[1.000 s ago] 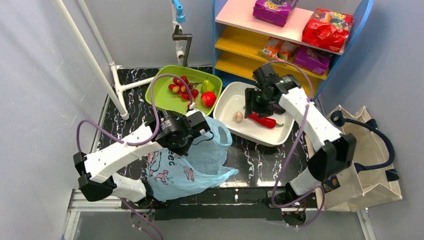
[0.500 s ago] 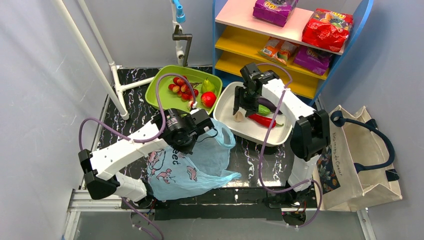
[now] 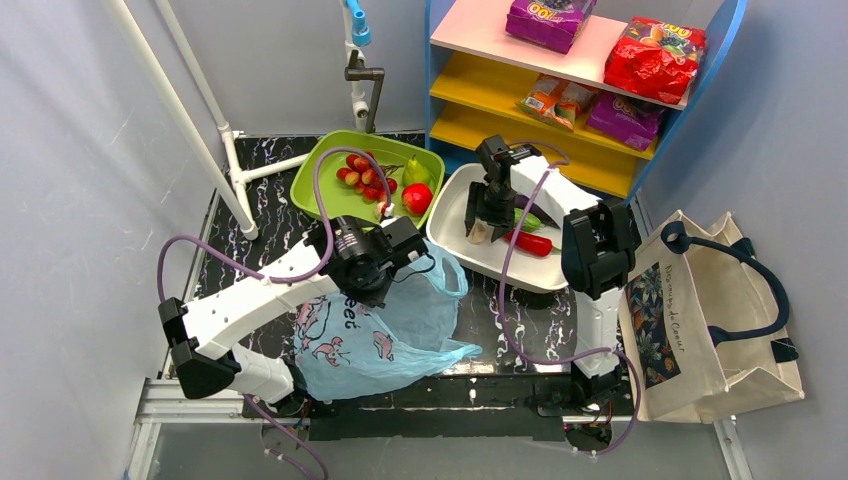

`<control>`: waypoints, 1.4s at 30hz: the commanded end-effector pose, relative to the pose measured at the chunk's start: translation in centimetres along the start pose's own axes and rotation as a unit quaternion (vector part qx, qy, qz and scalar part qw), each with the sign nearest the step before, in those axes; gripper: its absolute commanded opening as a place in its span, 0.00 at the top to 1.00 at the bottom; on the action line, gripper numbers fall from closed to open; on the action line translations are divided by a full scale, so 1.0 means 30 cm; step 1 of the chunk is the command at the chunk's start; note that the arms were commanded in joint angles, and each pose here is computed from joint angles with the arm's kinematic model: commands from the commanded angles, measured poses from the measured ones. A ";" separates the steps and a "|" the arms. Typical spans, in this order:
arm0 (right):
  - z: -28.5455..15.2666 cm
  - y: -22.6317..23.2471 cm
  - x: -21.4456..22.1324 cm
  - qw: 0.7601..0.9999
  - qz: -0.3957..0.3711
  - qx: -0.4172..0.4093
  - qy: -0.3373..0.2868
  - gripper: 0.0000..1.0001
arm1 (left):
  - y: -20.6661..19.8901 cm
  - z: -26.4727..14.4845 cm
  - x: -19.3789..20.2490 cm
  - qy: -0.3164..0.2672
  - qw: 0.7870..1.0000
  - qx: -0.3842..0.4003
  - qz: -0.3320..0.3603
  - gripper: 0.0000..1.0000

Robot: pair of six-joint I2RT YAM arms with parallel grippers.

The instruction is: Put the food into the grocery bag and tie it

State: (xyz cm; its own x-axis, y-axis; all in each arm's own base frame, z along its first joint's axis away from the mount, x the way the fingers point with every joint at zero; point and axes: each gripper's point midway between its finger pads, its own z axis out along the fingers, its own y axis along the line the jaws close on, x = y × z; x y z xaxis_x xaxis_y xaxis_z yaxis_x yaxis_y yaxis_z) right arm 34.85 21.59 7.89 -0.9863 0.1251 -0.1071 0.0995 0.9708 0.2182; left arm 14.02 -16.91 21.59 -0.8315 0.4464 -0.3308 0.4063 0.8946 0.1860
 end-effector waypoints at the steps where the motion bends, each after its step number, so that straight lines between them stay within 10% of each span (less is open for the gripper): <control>1: -0.012 0.029 -0.077 1.000 0.001 -0.015 -0.022 0.31 | 0.011 -0.003 0.014 0.007 1.000 0.003 0.007 1.00; 15: 0.103 0.031 -0.094 1.000 0.000 -0.019 0.000 0.39 | 0.021 0.006 0.008 0.016 1.000 -0.002 0.005 1.00; 23: 0.080 0.036 -0.073 0.999 -0.012 -0.033 0.006 0.63 | 0.019 0.007 0.006 0.016 1.000 0.000 -0.005 1.00; 42: -0.459 0.070 0.134 0.982 -0.072 -0.155 -0.081 0.69 | -0.053 0.016 -0.031 0.017 0.998 0.029 -0.050 1.00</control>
State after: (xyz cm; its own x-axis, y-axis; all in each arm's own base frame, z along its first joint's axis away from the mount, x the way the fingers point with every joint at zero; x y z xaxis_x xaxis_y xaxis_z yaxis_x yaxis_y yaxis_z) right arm 32.33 21.82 18.37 -0.9545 0.0698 -0.2898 -0.0613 0.9054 0.4201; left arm 14.28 -17.98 20.67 -0.8679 0.3960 -0.2999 0.3706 0.9182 0.1397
